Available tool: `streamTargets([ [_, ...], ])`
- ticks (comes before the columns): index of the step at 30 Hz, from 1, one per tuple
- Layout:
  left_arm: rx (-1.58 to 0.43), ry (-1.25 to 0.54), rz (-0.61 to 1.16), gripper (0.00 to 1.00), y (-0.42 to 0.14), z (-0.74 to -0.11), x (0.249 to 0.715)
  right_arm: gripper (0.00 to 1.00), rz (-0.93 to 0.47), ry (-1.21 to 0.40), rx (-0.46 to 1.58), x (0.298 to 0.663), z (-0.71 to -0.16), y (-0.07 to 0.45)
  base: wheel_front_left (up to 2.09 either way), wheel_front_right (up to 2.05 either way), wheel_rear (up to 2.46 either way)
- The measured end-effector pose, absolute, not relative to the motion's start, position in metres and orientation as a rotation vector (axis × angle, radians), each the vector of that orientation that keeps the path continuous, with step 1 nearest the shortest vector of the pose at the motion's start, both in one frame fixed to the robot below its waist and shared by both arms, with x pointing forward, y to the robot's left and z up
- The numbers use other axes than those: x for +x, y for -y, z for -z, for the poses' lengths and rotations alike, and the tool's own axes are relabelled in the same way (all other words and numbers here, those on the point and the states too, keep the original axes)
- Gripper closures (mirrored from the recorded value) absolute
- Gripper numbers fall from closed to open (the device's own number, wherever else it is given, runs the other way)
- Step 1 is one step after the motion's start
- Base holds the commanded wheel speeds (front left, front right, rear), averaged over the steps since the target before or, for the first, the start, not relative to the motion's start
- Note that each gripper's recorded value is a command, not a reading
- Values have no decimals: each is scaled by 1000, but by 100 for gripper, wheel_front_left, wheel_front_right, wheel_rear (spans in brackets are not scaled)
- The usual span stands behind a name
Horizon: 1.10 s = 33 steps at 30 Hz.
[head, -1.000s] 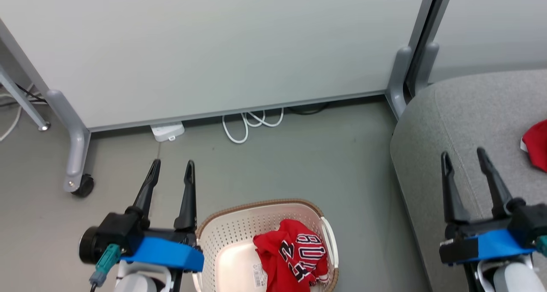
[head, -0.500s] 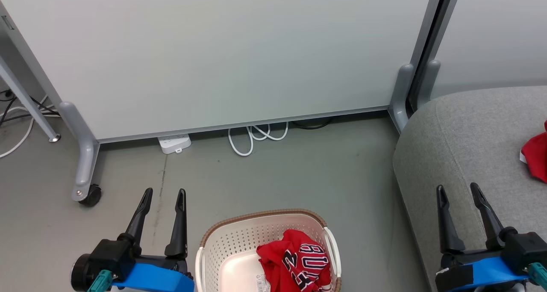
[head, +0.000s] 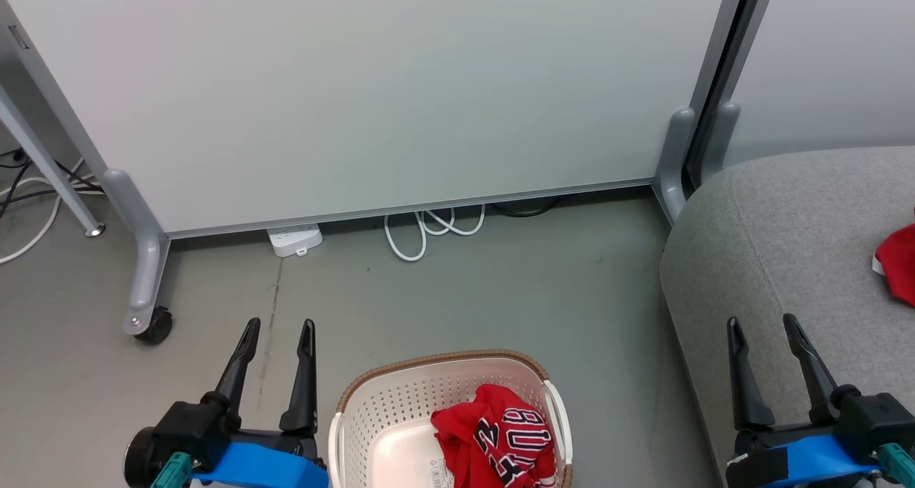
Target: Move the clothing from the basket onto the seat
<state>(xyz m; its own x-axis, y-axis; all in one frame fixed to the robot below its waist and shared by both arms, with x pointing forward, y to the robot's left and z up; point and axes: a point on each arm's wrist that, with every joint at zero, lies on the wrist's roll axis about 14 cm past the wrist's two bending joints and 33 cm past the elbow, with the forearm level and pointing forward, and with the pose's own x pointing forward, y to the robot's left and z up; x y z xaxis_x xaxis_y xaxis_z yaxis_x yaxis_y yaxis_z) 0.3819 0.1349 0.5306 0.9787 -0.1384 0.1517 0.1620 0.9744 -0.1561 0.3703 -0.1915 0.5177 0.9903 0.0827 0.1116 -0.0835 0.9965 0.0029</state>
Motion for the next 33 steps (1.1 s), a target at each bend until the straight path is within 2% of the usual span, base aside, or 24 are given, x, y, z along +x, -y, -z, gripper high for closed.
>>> streamTargets([
  [8, -193, 107, 197, 0, -119, -521, 384, 0, -77, 113, 6, 370, -518, 194, 0, 0, 0],
  [18, -197, 31, 404, 0, -51, -505, 416, 0, -36, 121, -3, 381, -522, 210, 0, 0, 0],
  [33, -87, -282, 703, 0, 43, -395, 458, 0, 53, 74, -26, 424, -503, 247, 0, 0, 0],
])
